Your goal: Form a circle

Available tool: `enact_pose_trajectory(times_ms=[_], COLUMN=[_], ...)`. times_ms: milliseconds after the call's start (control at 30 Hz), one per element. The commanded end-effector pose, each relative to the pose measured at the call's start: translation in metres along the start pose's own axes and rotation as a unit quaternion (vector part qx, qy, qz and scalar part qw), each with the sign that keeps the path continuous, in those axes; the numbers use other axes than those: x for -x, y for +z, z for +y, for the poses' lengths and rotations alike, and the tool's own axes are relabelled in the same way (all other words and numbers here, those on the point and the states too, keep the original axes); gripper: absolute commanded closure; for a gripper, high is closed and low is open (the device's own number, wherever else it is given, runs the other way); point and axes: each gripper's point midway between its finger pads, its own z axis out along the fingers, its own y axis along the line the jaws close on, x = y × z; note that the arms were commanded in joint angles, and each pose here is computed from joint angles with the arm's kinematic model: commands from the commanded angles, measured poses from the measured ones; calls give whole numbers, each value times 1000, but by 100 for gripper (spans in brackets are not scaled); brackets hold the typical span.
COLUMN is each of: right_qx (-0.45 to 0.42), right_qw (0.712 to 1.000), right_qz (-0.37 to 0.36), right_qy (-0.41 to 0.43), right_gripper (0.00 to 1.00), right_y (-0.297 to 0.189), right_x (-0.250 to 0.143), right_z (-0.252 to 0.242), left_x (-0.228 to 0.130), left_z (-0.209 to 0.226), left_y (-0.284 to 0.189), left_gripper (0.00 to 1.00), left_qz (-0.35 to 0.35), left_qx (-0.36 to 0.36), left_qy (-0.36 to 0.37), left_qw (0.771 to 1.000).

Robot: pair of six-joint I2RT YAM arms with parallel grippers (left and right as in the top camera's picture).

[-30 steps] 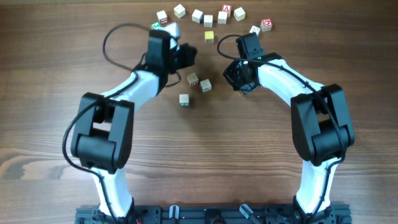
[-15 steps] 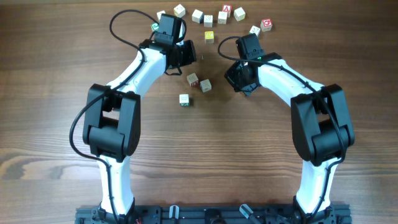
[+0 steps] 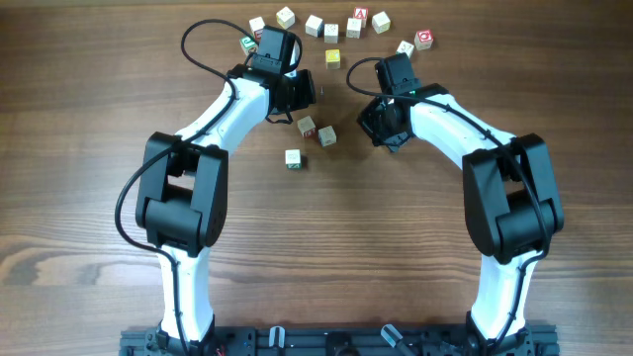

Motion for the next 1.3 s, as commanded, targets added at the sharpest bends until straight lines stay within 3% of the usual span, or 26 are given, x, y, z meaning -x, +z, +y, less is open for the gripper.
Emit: enact_pose_trajectory(times_ms=[0, 633, 1267], right_qx=[-10, -10, -10], right_qw=[1000, 1000, 1000], right_qz=[-11, -11, -11], right_qy=[-7, -7, -7], right_gripper=[94, 94, 93], right_y=[-1, -1, -1], right_x=[2, 2, 2], right_z=[-4, -5, -5], left_x=[-5, -33, -32], left_z=[8, 17, 17], left_y=[5, 3, 3], left_gripper=[96, 96, 96], left_qz=[12, 63, 60], left_qx=[17, 47, 46], left_qy=[7, 2, 5], left_qw=[1000, 997, 997])
